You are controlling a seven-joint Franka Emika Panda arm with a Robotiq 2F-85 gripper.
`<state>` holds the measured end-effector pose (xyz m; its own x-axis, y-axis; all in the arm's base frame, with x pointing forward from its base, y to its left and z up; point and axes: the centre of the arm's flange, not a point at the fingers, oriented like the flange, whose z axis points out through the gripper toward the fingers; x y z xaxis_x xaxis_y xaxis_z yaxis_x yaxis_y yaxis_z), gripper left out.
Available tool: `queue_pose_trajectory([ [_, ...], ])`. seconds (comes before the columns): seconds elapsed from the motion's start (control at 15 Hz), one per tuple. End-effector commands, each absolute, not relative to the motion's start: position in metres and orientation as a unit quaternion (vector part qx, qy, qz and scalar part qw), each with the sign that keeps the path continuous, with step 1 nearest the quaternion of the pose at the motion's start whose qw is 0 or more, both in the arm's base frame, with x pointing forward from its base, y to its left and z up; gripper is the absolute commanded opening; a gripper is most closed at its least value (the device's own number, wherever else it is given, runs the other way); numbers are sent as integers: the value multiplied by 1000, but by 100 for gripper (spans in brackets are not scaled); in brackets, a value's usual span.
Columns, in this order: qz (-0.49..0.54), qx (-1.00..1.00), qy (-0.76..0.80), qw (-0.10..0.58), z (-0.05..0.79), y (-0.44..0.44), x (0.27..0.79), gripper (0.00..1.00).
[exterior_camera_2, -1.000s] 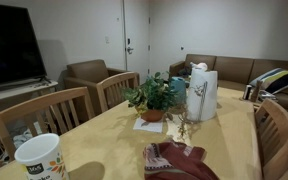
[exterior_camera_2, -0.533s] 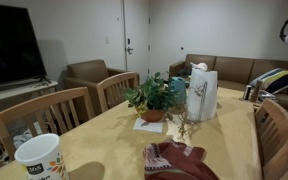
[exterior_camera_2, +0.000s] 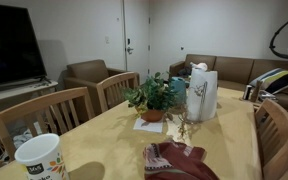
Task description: Pick up the cloth and put it back down neatly
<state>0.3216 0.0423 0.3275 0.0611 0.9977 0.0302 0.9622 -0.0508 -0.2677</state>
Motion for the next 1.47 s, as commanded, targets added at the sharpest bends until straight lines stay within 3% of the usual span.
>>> queue_pose_trajectory([
  [0.0,82,-720,-681,108,327,43,322,100],
  [0.8,130,-604,-782,81,287,99,317,100],
  [1.4,72,-588,-805,34,248,144,336,100],
])
